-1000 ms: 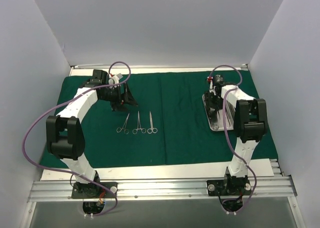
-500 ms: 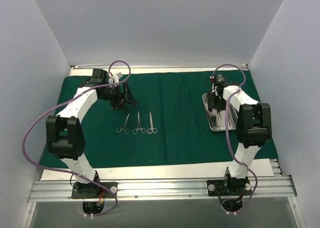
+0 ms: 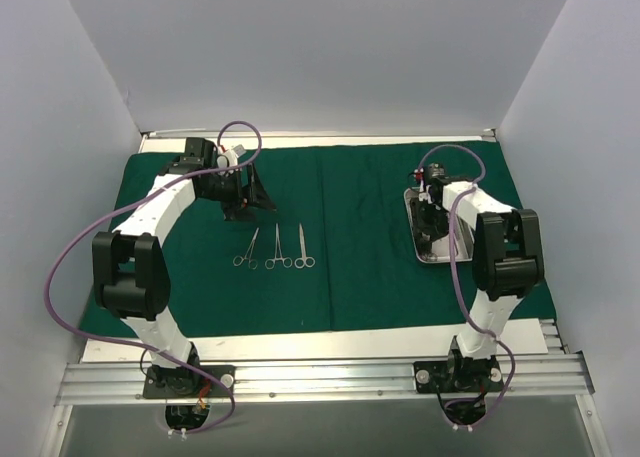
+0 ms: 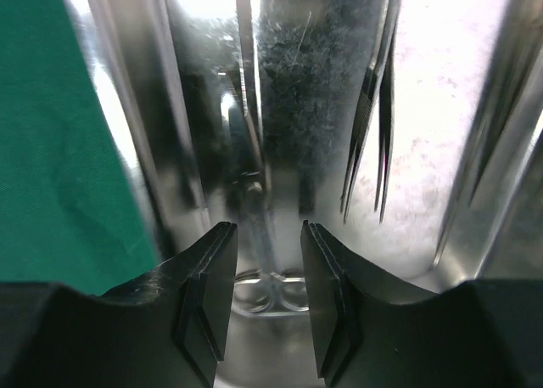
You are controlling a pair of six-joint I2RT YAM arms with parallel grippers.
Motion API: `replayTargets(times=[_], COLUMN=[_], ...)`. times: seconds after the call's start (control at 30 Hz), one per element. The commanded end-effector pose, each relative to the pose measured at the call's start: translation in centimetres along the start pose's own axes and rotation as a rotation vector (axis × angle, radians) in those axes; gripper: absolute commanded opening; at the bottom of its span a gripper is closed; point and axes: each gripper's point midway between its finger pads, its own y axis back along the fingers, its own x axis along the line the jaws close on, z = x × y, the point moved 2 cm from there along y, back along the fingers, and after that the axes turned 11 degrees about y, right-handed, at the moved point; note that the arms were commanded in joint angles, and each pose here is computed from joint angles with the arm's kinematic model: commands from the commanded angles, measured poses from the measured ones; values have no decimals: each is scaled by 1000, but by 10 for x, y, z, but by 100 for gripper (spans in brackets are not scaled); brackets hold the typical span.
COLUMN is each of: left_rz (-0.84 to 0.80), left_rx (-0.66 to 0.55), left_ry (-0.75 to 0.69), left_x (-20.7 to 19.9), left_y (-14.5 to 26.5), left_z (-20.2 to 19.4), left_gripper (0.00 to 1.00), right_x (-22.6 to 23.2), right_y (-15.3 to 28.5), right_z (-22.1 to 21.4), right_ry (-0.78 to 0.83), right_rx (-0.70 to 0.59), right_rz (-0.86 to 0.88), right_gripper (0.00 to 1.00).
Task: Open and lay out the surgical kit
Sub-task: Pick up the medical item from the container.
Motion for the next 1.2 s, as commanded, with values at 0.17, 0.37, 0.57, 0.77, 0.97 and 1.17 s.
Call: replayTargets(times=[0.17, 0.37, 0.57, 0.77, 0.97, 1.17], left_rz=[-53, -57, -58, -71, -79, -83], left_rx=[-15, -26, -34, -31, -34, -38], left_ry=[-30, -30, -36, -59, -60, -87], left_x=[-14, -16, -19, -25, -29, -32], left_y=[3, 4, 7, 8, 10, 13], left_z=[9, 11, 12, 7, 3, 1], left_gripper=[86, 86, 86, 86, 86, 85], right_x=[-11, -14, -10, -34, -55, -66], right_y=[-41, -50, -42, 12, 42, 47], right_z=[-45, -43, -17, 29, 52, 64], right_ry=[19, 24, -42, -120, -147, -158], right_rx=[224, 248, 165, -17, -106, -120], right_rz=[-123, -139, -72, -187, -271, -296], right_gripper=[40, 17, 0, 0, 0, 0])
